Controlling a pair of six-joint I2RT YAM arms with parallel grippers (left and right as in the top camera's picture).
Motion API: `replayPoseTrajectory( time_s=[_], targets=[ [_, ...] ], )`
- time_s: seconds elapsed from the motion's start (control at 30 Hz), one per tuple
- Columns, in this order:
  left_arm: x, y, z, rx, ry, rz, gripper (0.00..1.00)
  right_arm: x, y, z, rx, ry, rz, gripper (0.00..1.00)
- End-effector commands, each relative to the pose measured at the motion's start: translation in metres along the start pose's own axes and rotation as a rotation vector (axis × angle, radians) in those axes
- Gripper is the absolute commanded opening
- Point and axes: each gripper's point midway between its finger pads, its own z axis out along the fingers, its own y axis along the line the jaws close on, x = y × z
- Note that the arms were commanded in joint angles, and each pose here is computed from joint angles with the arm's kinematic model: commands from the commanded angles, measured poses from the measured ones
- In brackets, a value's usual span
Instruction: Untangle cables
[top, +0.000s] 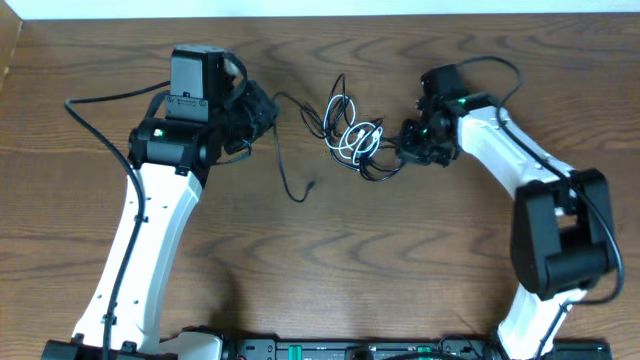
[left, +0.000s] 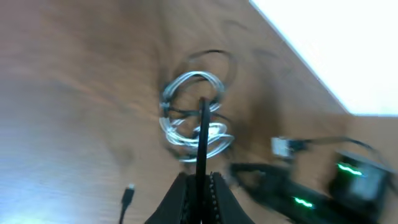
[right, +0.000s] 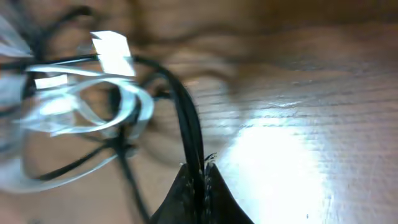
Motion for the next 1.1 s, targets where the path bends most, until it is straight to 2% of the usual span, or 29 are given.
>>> replayPoseTrajectory(
  time_s=[0.0, 0.13, 0.23, 0.47, 0.6, 0.73, 0.77, 0.93, 0.97, 1.0, 1.07],
  targets=[
    [-0.012, 0.032, 0.004, -0.165, -0.073, 0.002, 0.08, -0.013, 0.046, -0.077, -0.189, -0.143, -0.111, 0.01],
    [-0.008, 0.043, 0.015, -0.211, -0.039, 0.013, 0.08, -0.011, 0.082, -0.138, -0.331, -0.270, -0.233, 0.01],
    [-0.003, 0.055, 0.030, -0.254, 0.008, 0.027, 0.08, -0.007, 0.100, -0.198, -0.400, -0.420, -0.296, 0.01],
    [0.012, 0.093, 0.055, -0.401, 0.102, 0.001, 0.07, -0.006, 0.089, -0.292, -0.350, -0.745, -0.260, 0.01],
    [0.024, 0.110, 0.068, -0.461, 0.169, -0.016, 0.08, -0.001, 0.076, -0.319, -0.308, -0.835, -0.211, 0.01],
    [0.031, 0.119, 0.076, -0.490, 0.205, -0.025, 0.08, 0.002, 0.063, -0.309, -0.257, -0.803, -0.171, 0.02],
    [0.031, 0.119, 0.077, -0.492, 0.207, -0.025, 0.08, 0.003, 0.061, -0.302, -0.242, -0.778, -0.165, 0.06],
    [0.031, 0.120, 0.078, -0.494, 0.207, -0.026, 0.09, 0.000, 0.047, -0.257, -0.161, -0.636, -0.131, 0.76],
    [0.031, 0.120, 0.078, -0.494, 0.206, -0.025, 0.15, -0.001, 0.045, -0.243, -0.145, -0.594, -0.126, 0.85],
    [0.031, 0.120, 0.078, -0.494, 0.206, -0.025, 0.17, -0.001, 0.044, -0.235, -0.139, -0.568, -0.124, 0.87],
    [0.030, 0.120, 0.078, -0.496, 0.205, -0.024, 0.29, 0.000, 0.046, -0.213, -0.133, -0.495, -0.125, 0.90]
  ],
)
